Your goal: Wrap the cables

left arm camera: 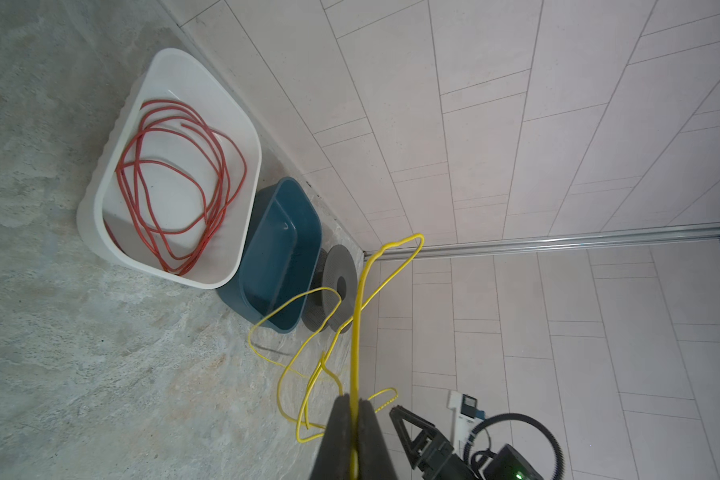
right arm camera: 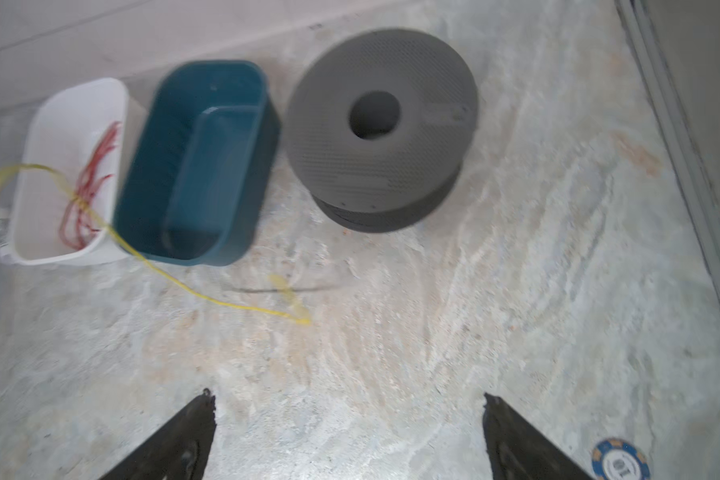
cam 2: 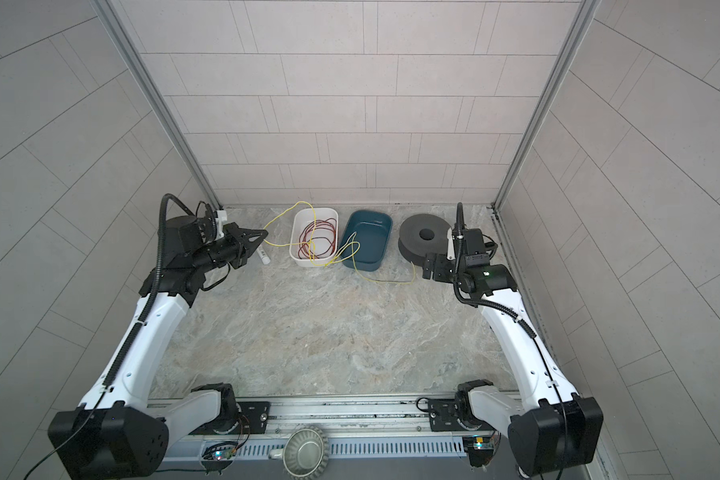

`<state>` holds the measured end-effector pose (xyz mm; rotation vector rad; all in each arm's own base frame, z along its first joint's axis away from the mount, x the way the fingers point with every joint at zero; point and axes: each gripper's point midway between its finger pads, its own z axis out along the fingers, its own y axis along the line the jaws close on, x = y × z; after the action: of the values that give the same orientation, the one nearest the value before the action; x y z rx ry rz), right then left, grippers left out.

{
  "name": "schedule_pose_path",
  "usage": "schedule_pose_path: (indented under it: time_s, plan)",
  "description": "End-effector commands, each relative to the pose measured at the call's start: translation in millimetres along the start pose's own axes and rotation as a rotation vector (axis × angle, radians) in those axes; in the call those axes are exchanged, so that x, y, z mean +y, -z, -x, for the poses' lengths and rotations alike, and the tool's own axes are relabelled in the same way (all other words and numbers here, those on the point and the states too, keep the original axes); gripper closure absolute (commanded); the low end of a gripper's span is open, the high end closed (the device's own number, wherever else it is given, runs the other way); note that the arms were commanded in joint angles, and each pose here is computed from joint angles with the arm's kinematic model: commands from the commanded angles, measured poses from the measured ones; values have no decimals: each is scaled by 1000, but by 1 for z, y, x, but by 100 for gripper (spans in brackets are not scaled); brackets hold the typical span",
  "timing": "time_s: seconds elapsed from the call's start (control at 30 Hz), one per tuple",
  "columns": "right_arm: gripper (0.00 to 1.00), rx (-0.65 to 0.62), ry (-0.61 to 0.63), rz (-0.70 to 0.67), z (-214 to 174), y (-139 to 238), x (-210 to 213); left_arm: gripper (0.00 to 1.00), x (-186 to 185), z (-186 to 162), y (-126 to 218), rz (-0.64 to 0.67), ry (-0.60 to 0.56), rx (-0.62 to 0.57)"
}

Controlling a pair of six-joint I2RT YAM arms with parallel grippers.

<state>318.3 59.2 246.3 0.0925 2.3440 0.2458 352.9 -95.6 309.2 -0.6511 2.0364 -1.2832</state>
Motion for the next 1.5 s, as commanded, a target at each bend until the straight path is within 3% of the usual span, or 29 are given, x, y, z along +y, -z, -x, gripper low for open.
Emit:
schedule_pose_path:
  time_s: [0.0,0.1,0.33,0.5,0.7,0.87,1.17,1.33,1.47]
  plan:
    - [1,-80,165,117,18,33,45,100,-16,-3,-2,7,-62,-6]
    - [4,-150,308,238,25,54,92,100,-19,-10,-7,9,-61,8]
    - [21,-249,605,553,13,82,198,100,-31,-18,-4,-9,-31,8]
    - [24,-245,791,646,-5,73,255,100,-33,-28,-4,-7,-19,28]
    - [24,-293,842,695,-2,55,294,100,-33,-36,-3,-3,-15,48]
    - [25,-344,878,654,6,34,309,100,-33,-40,-5,-4,-15,67]
    - [37,-340,915,630,10,-5,334,100,-36,-45,-6,1,-22,101]
    - [52,-320,907,632,6,-23,343,100,-36,-47,-7,2,-28,115]
    - [72,-311,907,623,4,-27,341,100,-33,-47,-7,22,-40,119]
